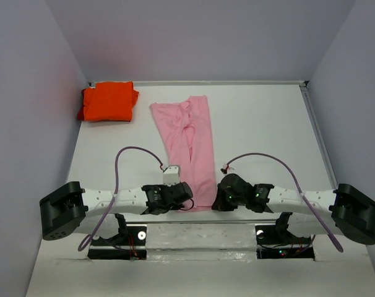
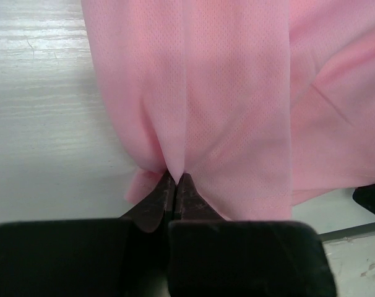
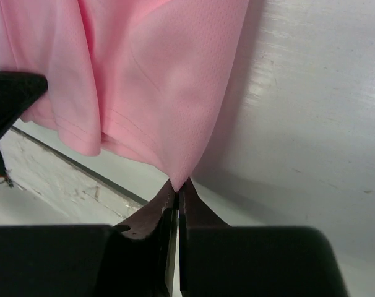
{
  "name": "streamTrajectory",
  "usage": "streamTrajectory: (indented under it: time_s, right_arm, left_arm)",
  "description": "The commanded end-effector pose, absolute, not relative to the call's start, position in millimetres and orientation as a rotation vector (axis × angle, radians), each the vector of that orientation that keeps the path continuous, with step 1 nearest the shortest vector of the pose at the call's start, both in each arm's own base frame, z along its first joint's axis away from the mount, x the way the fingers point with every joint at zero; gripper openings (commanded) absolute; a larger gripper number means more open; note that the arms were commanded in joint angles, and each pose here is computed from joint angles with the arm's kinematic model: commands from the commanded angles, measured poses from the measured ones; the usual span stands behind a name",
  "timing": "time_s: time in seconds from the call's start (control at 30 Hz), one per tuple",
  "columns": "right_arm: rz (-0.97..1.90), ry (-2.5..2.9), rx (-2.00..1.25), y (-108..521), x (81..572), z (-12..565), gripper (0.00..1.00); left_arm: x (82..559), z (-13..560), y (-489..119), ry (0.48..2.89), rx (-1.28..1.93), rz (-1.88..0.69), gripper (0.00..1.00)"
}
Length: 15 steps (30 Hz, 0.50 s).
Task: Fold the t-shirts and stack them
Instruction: Grab the bottom of the folded rectangular tshirt with both arms
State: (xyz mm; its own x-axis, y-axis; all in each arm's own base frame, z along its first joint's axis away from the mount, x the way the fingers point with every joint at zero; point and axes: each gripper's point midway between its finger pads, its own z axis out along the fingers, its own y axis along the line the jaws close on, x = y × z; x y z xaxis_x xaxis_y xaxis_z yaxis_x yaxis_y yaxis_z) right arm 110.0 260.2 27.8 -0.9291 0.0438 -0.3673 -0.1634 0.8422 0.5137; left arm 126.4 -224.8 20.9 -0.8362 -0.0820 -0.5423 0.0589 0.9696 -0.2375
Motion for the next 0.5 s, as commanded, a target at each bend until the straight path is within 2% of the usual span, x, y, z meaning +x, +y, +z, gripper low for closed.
streamTrajectory:
  time_s: [0.0, 0.47]
  right_arm:
    - [0.759, 2.648, -0.08, 258, 111, 28, 0.0]
    - [0.784, 2.575, -0.066, 242, 110, 58, 0.0]
  left_arm:
    - [131, 20, -223, 2.505, -0.033, -0.321, 0.0]
    - [113, 34, -238, 2.494, 0.01, -0.379, 0.0]
